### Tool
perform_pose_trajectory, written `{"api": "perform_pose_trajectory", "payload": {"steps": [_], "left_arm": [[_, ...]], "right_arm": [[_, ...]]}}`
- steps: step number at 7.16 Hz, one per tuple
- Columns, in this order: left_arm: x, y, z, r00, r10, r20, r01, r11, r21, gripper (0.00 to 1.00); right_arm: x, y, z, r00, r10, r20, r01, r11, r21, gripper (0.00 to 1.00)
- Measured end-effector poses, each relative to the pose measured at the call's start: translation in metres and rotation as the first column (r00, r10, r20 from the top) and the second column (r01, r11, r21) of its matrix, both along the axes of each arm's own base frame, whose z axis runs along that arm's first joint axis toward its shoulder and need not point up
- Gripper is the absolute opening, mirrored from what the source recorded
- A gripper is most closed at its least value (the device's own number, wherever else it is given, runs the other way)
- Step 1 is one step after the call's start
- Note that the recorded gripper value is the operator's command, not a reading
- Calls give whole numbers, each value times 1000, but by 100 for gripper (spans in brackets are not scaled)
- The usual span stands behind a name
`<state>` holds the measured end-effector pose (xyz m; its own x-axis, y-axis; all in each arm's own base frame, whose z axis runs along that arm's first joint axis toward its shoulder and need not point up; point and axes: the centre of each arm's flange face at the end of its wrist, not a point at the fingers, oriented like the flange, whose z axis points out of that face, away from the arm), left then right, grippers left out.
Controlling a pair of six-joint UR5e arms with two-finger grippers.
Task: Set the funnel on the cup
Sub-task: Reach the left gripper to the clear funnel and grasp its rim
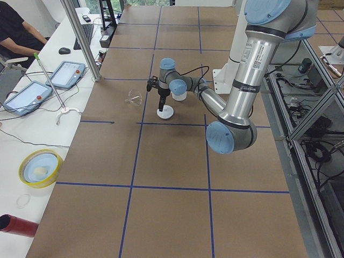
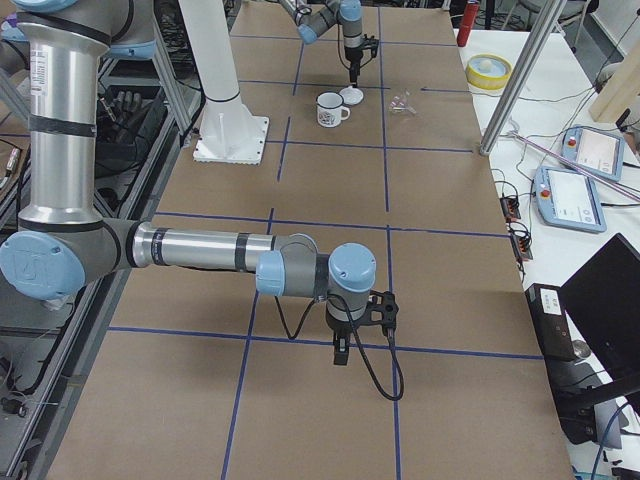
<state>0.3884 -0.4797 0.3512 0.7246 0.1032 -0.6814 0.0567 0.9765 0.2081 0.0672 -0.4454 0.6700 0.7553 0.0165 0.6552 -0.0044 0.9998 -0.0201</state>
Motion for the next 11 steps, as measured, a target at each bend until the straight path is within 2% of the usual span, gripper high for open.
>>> {"api": "perform_pose_trajectory", "payload": {"steps": [1, 2, 3, 4, 5, 6, 7, 8, 9, 10, 11], "left_arm": [[-21, -22, -15, 997, -69, -25, 69, 998, -6, 100], [-37, -40, -33, 982, -177, -63, 174, 983, -61, 100], [-44, -53, -54, 946, -305, -110, 287, 945, -155, 100], [-42, -64, -74, 892, -428, -148, 383, 887, -258, 100], [-30, -77, -82, 816, -550, -179, 467, 809, -357, 100], [-1, -88, -77, 726, -657, -203, 528, 722, -448, 100], [32, -92, -67, 646, -733, -213, 562, 645, -518, 100], [57, -93, -61, 577, -789, -210, 589, 580, -563, 100], [73, -92, -55, 528, -824, -206, 606, 536, -588, 100], [84, -93, -48, 499, -840, -210, 614, 514, -599, 100], [91, -96, -38, 480, -850, -219, 617, 504, -604, 88]], "right_arm": [[0, 0, 0, 1000, 0, 0, 0, 1000, 0, 100], [0, 0, 0, 1000, 0, 0, 0, 1000, 0, 100], [0, 0, 0, 1000, 0, 0, 0, 1000, 0, 100], [0, 0, 0, 1000, 0, 0, 0, 1000, 0, 100], [0, 0, 0, 1000, 0, 0, 0, 1000, 0, 100], [0, 0, 0, 1000, 0, 0, 0, 1000, 0, 100], [0, 0, 0, 1000, 0, 0, 0, 1000, 0, 100], [0, 0, 0, 1000, 0, 0, 0, 1000, 0, 100], [0, 0, 0, 1000, 0, 0, 0, 1000, 0, 100], [0, 0, 0, 1000, 0, 0, 0, 1000, 0, 100], [0, 0, 0, 1000, 0, 0, 0, 1000, 0, 100]]}}
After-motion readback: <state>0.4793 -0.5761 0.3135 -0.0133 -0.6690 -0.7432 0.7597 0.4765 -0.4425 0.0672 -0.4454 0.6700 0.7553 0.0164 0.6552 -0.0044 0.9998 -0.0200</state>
